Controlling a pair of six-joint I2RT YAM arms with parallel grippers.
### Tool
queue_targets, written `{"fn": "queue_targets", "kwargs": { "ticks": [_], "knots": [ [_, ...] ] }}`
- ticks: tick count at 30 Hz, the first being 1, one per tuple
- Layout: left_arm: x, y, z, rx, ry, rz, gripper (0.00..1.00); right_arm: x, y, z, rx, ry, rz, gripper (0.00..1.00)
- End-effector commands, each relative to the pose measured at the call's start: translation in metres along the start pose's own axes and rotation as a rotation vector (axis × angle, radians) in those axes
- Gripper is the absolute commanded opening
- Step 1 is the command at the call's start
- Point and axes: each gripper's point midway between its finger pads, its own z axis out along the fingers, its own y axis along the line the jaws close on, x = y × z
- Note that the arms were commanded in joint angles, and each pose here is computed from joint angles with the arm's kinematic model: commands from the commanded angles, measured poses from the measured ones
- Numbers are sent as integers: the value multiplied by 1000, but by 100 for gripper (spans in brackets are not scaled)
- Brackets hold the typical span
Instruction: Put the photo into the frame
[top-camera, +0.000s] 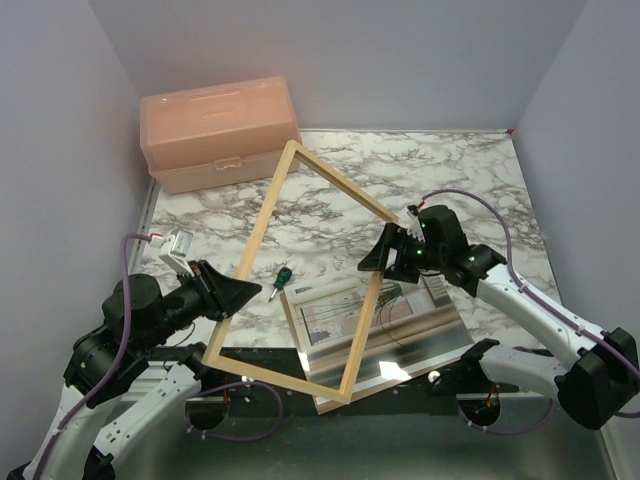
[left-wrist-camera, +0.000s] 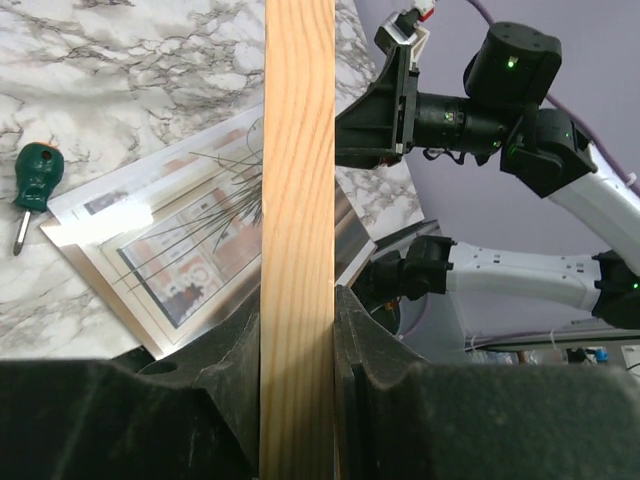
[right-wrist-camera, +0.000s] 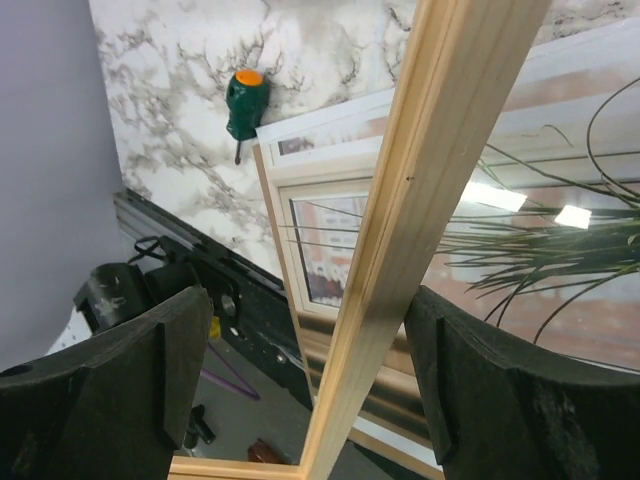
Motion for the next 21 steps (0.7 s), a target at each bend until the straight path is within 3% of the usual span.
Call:
{"fn": "queue_targets", "kwargs": {
  "ticks": [1,6,19,21],
  "knots": [
    [-19,-33,5,164,-82,-58,0,1,22,-6,-171,5,51,84],
    [-17,-32,14,178,-82,-92,0,4,24,-10,-231,-28,91,80],
    [-3,-14,29,151,-63,-166,0,-28,86,-50,-506,-180,29,68],
    [1,-7,35,128,-53,-171,0,-33,91,-54,-506,-199,20,58]
  ]
}}
